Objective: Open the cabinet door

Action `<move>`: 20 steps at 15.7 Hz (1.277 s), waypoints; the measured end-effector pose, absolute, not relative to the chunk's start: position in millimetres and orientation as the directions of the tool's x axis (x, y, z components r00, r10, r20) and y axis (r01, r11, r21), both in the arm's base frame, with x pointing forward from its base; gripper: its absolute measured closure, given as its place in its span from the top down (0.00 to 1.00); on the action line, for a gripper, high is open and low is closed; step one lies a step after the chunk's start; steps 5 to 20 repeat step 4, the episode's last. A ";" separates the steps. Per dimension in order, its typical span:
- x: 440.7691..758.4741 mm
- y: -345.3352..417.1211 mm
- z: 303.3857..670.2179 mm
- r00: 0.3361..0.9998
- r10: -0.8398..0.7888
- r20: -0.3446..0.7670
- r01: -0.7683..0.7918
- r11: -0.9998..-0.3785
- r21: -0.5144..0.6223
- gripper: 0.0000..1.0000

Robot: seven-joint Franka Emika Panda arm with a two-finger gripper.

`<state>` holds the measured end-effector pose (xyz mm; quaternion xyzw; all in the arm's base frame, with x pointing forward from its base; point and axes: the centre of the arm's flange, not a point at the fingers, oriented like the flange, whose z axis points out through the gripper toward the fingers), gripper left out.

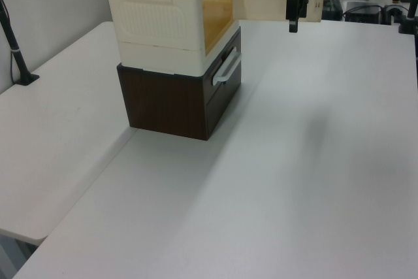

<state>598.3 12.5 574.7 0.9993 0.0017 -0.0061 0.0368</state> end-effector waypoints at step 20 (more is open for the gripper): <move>596.8 12.5 577.3 1.000 -0.008 -0.007 -0.008 -0.997 0.074 1.00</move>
